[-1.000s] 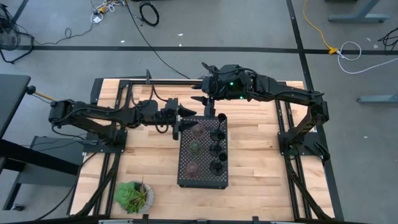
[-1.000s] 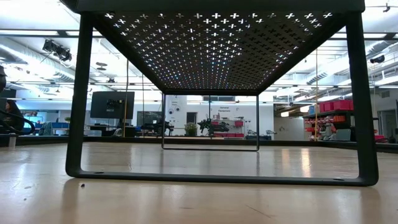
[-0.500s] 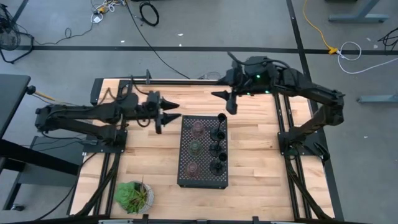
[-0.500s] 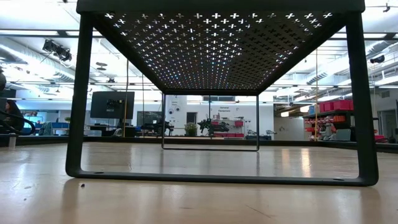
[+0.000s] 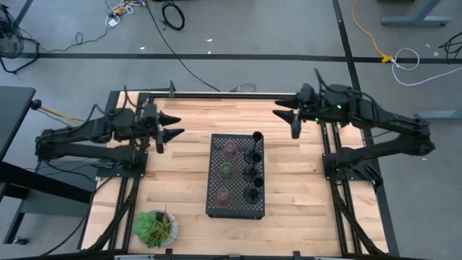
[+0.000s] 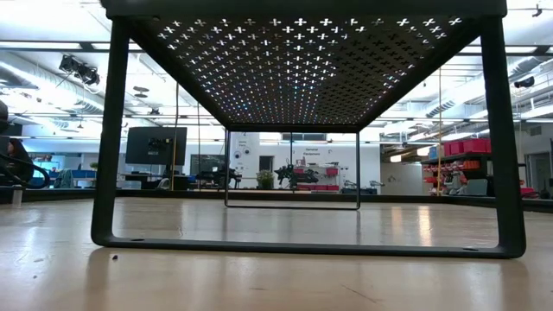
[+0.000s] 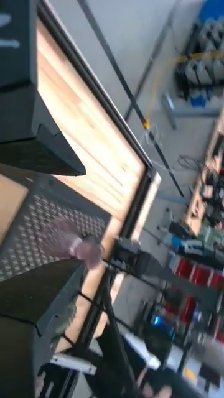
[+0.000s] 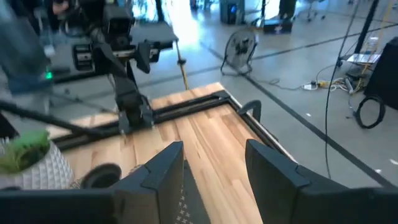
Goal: Pick & Place candle stick holders
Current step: Return to Home Position
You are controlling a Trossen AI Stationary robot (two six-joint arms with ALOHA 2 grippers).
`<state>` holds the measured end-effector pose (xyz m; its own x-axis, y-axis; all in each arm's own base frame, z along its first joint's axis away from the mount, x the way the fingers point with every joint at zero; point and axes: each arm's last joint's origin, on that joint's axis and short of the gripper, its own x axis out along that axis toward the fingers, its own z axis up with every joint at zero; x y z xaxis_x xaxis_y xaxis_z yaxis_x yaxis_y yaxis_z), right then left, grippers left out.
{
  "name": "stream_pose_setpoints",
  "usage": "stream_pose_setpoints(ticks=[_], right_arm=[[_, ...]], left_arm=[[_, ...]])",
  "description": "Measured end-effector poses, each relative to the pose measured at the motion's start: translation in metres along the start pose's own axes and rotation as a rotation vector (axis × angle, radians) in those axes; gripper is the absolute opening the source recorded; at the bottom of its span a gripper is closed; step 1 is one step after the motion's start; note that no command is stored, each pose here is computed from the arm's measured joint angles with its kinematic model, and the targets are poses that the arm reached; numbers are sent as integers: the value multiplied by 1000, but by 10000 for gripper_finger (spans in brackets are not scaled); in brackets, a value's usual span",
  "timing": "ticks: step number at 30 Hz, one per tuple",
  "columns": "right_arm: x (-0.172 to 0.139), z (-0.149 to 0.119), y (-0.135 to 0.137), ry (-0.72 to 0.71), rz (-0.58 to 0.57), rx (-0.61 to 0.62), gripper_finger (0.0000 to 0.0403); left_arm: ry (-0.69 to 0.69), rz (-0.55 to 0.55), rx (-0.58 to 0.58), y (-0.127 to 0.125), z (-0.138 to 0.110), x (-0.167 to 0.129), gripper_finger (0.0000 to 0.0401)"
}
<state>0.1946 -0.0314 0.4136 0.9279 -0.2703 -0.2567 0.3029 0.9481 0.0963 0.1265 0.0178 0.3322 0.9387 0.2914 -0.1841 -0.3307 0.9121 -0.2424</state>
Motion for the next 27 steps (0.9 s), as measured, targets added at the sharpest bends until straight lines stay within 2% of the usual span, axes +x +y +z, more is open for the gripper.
stream_pose_setpoints(ticks=[8,12,15,21,27], right_arm=[[-20,-65,-12,-91,7,152,171],[-22,-95,-17,-141,-15,191,171],[-20,-116,-21,-164,-27,195,171],[-11,-164,-26,-142,-28,257,171],[-4,-210,-31,-256,17,367,171]], left_arm=[[67,78,-11,12,-12,-31,234],[135,200,-20,20,-23,-40,234],[177,259,-73,23,-29,-44,234],[188,300,-80,26,-37,-40,234],[152,412,-92,32,-59,-24,234]])
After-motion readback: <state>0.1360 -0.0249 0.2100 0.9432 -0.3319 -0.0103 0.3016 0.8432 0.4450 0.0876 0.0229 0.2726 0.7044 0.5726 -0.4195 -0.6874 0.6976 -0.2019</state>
